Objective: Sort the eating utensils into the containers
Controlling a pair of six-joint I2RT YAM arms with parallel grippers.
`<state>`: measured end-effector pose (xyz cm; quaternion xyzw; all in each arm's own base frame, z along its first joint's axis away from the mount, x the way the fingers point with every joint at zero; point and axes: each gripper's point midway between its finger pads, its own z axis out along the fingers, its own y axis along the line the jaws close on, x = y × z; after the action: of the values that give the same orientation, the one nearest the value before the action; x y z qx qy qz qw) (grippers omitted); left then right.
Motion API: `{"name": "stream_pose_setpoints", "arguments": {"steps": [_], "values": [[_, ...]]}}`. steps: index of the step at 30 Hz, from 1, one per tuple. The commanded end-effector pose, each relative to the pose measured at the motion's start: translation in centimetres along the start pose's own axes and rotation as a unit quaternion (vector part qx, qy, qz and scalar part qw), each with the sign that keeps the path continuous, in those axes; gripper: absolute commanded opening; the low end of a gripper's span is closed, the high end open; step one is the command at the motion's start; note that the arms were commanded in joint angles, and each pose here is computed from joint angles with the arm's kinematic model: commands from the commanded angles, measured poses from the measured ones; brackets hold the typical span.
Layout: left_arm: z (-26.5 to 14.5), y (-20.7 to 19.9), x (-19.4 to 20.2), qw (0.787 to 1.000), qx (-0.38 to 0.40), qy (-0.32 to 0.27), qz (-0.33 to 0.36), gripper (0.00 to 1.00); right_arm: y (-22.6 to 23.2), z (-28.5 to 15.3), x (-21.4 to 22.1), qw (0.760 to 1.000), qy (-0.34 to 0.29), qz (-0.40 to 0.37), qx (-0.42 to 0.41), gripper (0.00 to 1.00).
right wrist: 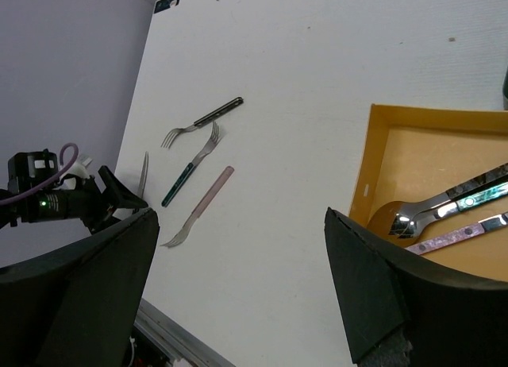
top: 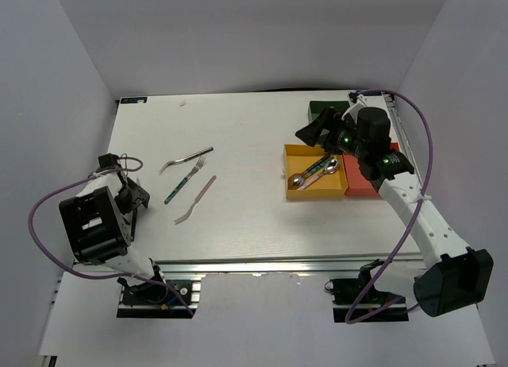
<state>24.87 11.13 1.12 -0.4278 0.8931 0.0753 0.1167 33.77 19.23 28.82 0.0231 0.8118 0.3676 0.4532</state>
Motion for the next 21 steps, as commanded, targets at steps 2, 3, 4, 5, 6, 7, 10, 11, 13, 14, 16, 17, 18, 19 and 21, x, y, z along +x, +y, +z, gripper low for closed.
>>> {"name": "stream_pose_setpoints", "arguments": {"steps": [2, 3, 4, 5, 6, 7, 10, 11, 13, 14, 16, 17, 18, 19, 21], "values": [[0.8, 0.1, 0.1, 1.0, 0.005, 0.009, 0.01, 0.84, 2.4, -0.7, -1.2, 0.999, -0.028, -0.008, -0.018, 0.89], [0.9, 0.0, 0.2, 1.0, 0.005, 0.013, 0.01, 0.82, 2.5, -0.7, -1.2, 0.999, -0.029, -0.008, -0.018, 0.89], [1.4, -0.1, 0.6, 1.0, 0.005, 0.022, 0.013, 0.78, 2.8, -0.9, -1.0, 0.999, -0.029, -0.008, -0.021, 0.89], [1.6, -0.1, 0.8, 1.0, 0.005, 0.027, 0.013, 0.76, 2.8, -0.9, -1.0, 0.999, -0.031, -0.008, -0.018, 0.89], [1.8, 0.0, 0.9, 0.999, 0.003, 0.03, 0.013, 0.7, 2.9, -1.0, -1.0, 0.999, -0.033, -0.005, -0.018, 0.89], [2.0, -0.1, 0.9, 0.999, 0.004, 0.029, 0.014, 0.65, 3.0, -1.1, -0.8, 0.999, -0.032, -0.005, -0.019, 0.89], [2.6, 0.0, 1.2, 0.999, -0.001, 0.033, 0.015, 0.56, 3.2, -1.6, -0.8, 0.999, -0.037, -0.004, -0.019, 0.89], [2.7, 0.1, 1.3, 0.999, -0.001, 0.035, 0.015, 0.53, 3.0, -1.7, -0.7, 0.999, -0.037, -0.003, -0.015, 0.89], [3.1, 0.0, 1.5, 0.999, -0.001, 0.039, 0.017, 0.49, 3.3, -2.0, -0.7, 0.999, -0.039, -0.003, -0.018, 0.89], [3.2, 0.0, 1.5, 0.999, -0.002, 0.039, 0.019, 0.45, 3.3, -2.1, -0.7, 0.999, -0.04, -0.002, -0.018, 0.89], [3.5, 0.1, 1.7, 0.999, -0.006, 0.041, 0.021, 0.36, 3.6, -2.5, -0.8, 0.999, -0.044, 0.002, -0.023, 0.89], [3.6, 0.0, 1.7, 0.999, -0.005, 0.041, 0.021, 0.31, 3.7, -2.7, -0.8, 0.999, -0.046, 0.003, -0.024, 0.89], [3.6, -0.2, 1.7, 0.999, 0.002, 0.044, 0.022, 0.26, 3.8, -2.8, -0.8, 0.999, -0.047, 0.004, -0.025, 0.89], [3.7, -0.4, 1.8, 0.999, 0.005, 0.044, 0.023, 0.21, 4.0, -3.1, -0.9, 0.998, -0.051, 0.005, -0.028, 0.89], [3.7, -0.5, 2.0, 0.999, 0.01, 0.048, 0.024, 0.0, 3.9, -3.2, -0.6, 0.998, -0.052, 0.008, -0.027, 0.89]]}}
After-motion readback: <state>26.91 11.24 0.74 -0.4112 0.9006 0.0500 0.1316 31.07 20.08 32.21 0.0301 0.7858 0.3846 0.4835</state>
